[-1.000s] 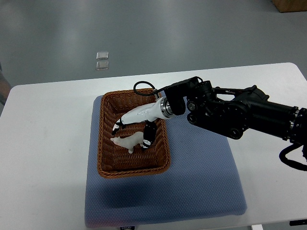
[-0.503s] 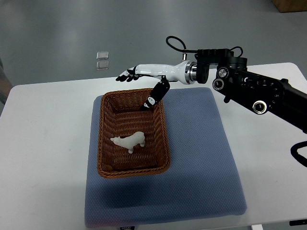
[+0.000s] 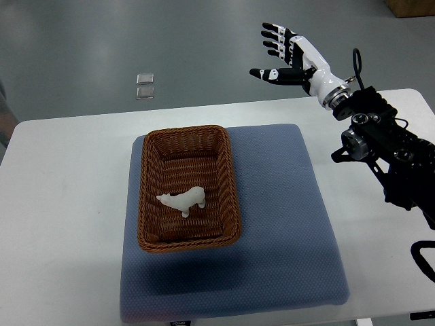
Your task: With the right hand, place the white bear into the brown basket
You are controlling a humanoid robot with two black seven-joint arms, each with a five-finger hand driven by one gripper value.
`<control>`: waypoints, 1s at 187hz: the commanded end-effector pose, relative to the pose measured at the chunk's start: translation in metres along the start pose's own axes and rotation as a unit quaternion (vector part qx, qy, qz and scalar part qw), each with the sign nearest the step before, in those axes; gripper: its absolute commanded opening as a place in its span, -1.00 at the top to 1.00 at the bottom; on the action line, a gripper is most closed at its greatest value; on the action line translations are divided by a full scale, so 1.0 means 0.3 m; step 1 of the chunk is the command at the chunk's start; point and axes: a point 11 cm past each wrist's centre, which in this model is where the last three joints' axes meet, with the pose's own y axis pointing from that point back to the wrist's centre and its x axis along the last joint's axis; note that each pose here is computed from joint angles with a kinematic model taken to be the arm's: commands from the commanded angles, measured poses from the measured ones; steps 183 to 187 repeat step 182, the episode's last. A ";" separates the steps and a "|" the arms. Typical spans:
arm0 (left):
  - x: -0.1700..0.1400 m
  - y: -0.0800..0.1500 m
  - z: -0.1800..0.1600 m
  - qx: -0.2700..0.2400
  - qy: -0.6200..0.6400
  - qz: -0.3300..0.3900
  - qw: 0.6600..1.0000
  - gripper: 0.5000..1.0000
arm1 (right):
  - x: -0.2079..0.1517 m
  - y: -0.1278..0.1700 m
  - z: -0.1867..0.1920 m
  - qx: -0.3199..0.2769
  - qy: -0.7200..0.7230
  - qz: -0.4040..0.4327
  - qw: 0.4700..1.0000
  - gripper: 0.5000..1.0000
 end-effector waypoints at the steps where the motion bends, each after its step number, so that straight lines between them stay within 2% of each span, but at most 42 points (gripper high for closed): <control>1: 0.000 0.000 0.000 0.000 0.000 0.000 1.000 -1.00 | -0.006 0.040 0.084 -0.021 -0.055 0.032 0.998 -0.66; 40: 0.000 0.000 0.000 0.000 0.000 0.000 1.000 -1.00 | 0.062 0.089 0.185 -0.059 -0.184 0.142 0.971 -0.66; 90: 0.000 0.000 0.000 0.000 0.000 0.000 1.000 -1.00 | 0.034 0.108 0.246 -0.080 -0.202 0.153 0.964 -0.67; 187: 0.000 0.000 0.000 0.000 0.000 0.000 1.000 -1.00 | 0.048 0.116 0.256 -0.084 -0.202 0.168 0.961 -0.68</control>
